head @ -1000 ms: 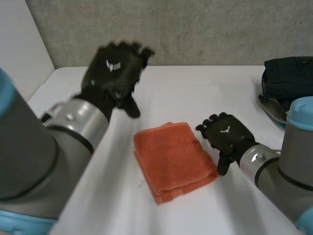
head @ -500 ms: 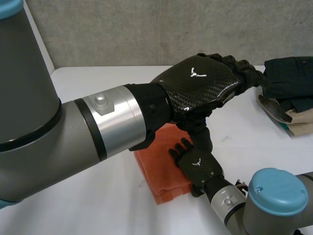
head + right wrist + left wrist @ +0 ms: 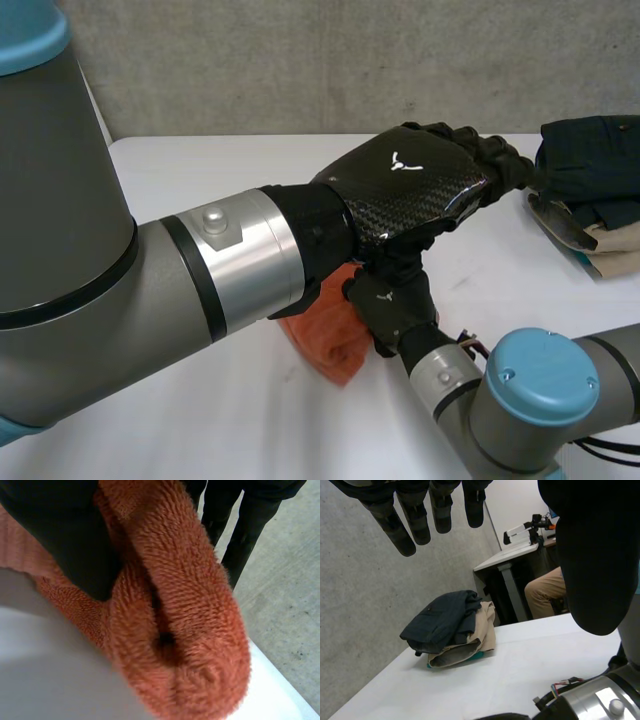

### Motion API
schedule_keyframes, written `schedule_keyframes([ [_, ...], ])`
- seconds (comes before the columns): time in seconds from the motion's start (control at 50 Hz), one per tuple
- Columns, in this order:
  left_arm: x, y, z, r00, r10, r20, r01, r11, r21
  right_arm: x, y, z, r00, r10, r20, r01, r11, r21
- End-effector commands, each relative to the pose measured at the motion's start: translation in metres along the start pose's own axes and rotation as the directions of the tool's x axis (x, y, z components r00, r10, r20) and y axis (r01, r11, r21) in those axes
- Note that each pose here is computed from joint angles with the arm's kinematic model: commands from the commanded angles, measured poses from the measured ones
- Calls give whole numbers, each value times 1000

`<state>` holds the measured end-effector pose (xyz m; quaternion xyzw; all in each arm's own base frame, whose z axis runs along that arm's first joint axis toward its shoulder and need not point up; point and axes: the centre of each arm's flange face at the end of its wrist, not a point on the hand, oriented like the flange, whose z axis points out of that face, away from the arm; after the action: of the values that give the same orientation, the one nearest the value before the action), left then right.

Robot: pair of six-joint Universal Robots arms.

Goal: Fold the laundry.

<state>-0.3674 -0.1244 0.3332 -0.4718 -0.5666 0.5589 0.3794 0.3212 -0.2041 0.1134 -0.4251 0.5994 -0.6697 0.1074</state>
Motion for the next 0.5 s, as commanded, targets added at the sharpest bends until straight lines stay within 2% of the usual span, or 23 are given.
schedule_keyframes([
  [0.02,-3,-3,-3,1000,0,12,0,1000,6,19,-18,16,994,86,-62,-80,993,89],
  [0.08,-5,-8,-6,1000,6,22,-6,1000,20,31,-25,24,990,106,-92,-95,988,122],
  [0.24,-14,-37,-22,997,20,77,-28,994,105,111,-67,61,952,126,-280,-54,967,251],
  [0.32,-22,-54,-30,993,1,118,-22,985,171,172,-90,75,906,143,-398,-20,955,297],
  [0.38,-29,-63,-34,988,-31,152,-2,977,215,226,-106,80,854,168,-492,9,941,338],
  [0.46,-35,-67,-35,983,-59,173,16,970,243,304,-118,72,759,225,-611,49,916,398],
  [0.5,-36,-65,-35,983,-62,175,19,970,241,326,-114,68,735,241,-634,55,911,409],
])
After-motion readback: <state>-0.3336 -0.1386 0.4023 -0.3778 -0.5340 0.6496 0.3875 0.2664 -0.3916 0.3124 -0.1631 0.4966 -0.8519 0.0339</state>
